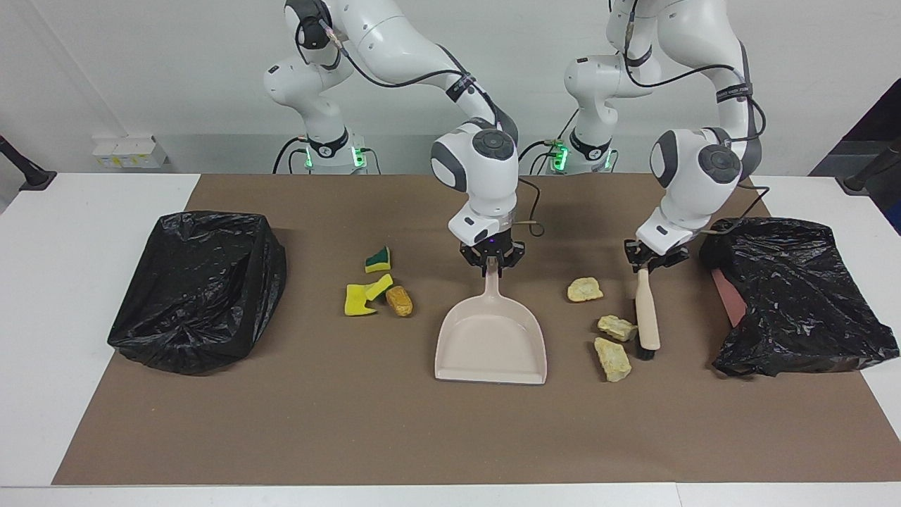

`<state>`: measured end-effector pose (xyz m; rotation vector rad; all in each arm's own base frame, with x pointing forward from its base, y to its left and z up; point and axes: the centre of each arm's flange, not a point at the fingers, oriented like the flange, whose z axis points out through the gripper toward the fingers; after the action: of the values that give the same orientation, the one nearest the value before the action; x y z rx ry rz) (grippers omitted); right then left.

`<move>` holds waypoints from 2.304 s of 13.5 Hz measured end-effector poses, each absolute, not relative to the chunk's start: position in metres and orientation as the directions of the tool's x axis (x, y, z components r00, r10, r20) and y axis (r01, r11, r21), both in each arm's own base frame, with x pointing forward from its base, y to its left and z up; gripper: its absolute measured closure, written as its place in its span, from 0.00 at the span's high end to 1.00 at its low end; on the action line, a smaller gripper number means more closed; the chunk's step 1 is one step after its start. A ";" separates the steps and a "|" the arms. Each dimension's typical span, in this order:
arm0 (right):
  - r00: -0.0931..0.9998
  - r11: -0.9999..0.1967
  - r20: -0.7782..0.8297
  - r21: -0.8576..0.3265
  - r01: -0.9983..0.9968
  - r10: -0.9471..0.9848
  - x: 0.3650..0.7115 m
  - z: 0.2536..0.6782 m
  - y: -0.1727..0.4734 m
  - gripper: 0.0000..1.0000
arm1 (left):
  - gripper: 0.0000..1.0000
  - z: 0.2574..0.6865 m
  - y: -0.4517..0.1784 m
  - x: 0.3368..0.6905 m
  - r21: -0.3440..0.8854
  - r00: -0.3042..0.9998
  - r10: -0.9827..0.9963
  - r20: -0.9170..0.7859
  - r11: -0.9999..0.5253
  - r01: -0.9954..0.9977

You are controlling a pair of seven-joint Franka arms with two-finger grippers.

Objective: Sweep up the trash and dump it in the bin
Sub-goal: 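Grasp the dustpan handle with the right gripper and drag it toward the chunks, then sweep the yellow chunks into the dustpan with the left gripper's brush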

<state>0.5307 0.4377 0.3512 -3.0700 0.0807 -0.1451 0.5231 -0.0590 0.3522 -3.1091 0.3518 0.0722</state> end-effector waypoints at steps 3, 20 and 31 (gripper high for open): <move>0.956 -0.960 0.103 -0.029 0.278 0.273 0.542 0.355 0.422 0.31 | 0.26 0.358 -0.061 0.526 -0.009 0.980 -0.198 -0.033 -0.980 -0.198; 0.333 -0.332 0.010 -0.074 0.941 0.943 0.517 0.362 0.358 0.31 | 0.26 0.342 -0.127 0.541 0.000 0.910 -0.413 -0.036 -0.911 -0.413; 0.347 -0.345 0.014 -0.073 0.936 0.938 0.516 0.356 0.362 0.31 | 0.26 0.370 -0.235 0.466 0.125 0.782 -0.611 -0.126 -0.791 -0.599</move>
<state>0.5164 0.3624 0.3564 -2.5216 -1.7567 0.0466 0.4664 -0.2349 0.3700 -3.0384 1.0330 0.2572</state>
